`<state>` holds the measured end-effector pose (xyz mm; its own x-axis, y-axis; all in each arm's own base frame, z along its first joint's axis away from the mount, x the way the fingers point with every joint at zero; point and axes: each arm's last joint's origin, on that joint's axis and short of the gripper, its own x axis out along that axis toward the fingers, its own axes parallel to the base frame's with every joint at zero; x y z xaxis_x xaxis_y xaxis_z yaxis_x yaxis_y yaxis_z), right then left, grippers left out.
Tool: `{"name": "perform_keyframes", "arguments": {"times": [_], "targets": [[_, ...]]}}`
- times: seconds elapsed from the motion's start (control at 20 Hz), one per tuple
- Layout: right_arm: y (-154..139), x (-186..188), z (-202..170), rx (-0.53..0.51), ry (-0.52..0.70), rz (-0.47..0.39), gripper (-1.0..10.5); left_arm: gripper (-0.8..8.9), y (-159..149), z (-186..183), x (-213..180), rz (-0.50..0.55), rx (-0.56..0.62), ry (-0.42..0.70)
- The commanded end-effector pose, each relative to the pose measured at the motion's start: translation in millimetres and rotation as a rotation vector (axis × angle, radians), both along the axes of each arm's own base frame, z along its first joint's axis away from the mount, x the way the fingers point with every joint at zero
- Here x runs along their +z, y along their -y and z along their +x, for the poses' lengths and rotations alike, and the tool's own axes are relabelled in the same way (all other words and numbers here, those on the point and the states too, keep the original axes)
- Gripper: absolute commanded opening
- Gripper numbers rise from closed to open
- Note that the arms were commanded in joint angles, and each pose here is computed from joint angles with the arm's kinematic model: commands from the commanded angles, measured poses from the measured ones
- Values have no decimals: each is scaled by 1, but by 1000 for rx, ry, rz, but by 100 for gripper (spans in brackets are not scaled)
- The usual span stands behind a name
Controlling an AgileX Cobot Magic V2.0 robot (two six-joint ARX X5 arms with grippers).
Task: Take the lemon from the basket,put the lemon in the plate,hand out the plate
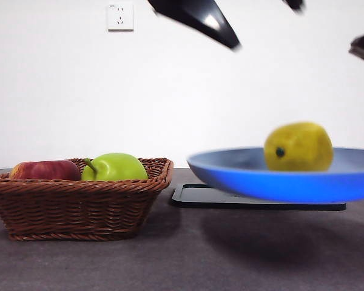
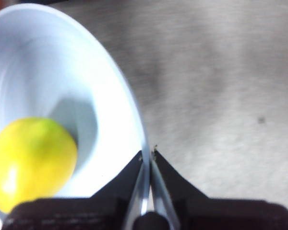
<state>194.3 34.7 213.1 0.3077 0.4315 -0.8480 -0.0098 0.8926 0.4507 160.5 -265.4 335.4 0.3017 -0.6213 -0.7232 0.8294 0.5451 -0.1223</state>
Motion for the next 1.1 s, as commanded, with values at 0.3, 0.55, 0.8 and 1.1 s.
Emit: {"name": "perform_keyframes", "arguments": {"times": [0.3,0.55,0.8,1.1], "targets": [[13,-7,60,-79,38,10,3,389,-66,-20,57,-71,96,133],[14,-3,134,-110,87,-27,3,389,-87,-30,68,-70,135,165],[14,-14,191,-124,78,-20,3,389,-89,-28,66,-51,155,162],[14,-43,207,-131,9,-23,3,389,-90,-27,67,-53,159,163]]}}
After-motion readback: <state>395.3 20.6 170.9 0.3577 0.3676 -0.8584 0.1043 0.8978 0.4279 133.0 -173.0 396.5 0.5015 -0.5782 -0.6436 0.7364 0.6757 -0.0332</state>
